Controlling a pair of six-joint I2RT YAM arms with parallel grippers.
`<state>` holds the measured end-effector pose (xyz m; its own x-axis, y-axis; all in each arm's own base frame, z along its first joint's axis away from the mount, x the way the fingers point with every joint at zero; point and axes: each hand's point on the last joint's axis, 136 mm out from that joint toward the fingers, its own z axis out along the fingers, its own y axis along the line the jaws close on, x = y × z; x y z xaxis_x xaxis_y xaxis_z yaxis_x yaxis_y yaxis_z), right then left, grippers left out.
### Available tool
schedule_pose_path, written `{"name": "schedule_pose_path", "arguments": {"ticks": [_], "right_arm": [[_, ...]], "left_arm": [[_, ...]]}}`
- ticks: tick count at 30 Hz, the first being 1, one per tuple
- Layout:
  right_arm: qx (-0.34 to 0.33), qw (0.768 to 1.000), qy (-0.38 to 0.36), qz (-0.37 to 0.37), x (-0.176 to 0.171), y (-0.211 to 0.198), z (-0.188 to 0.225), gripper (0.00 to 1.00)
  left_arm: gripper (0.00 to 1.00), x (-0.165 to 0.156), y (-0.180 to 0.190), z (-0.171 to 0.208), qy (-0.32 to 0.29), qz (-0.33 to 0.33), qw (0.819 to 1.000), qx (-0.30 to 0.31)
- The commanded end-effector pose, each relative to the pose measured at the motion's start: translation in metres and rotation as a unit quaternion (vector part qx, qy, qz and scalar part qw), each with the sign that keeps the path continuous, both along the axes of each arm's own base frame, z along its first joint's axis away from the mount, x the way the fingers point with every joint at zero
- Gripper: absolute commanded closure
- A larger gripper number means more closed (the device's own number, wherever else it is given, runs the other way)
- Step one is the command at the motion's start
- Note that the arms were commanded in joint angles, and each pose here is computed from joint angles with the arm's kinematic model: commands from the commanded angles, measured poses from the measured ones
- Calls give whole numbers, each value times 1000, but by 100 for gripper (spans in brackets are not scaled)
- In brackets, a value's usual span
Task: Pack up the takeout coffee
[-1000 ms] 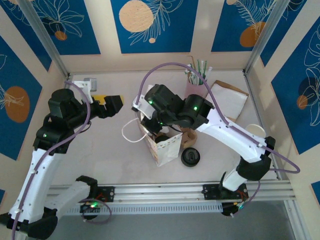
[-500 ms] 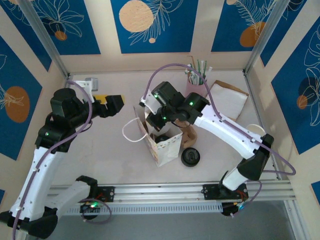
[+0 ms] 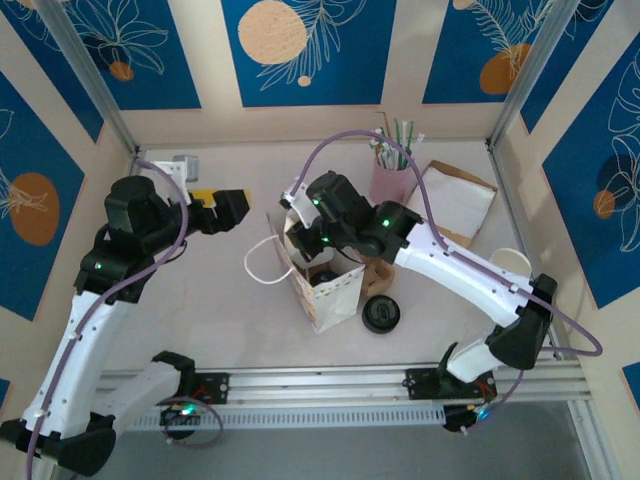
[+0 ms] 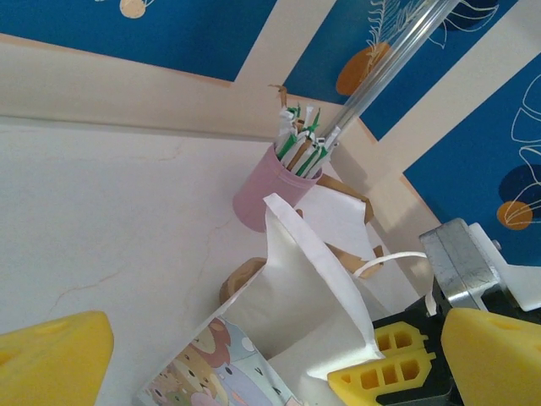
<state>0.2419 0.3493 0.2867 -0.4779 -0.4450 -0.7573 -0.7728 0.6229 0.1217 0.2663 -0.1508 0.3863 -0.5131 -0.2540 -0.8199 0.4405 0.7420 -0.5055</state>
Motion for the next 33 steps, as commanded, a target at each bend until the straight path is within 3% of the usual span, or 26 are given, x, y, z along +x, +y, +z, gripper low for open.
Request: {"name": "schedule_pose_path", "arguments": {"ticks": [1,6,17,19,23,24,33], "right_arm": [[58,996,-39,-49,9,5,21,100],[54,994,-52,-80,10,5,7,100],[0,995,22,-102,-11,-8,-43,100],[-1,994,23,-104,-14,-11,-36,93],[19,995,0,-95,-26,-17,-3,61],[26,995,-4,-92,-28,-19,6,57],[97,990,-22,-101,-38,-38,66,44]], "left_arm": [[0,0,-4,3,-8,-8,1000,-9],[0,0,-4,4,-8,-10,1000,-8],[0,1,-6,0,-5,-11,1000,-13],[0,1,-5,1,-5,-11,1000,-13],[0,0,-5,2,-6,-11,1000,-12],[0,1,-5,2,-7,-11,1000,-13],[0,3,-6,0,-5,-11,1000,-14]]}}
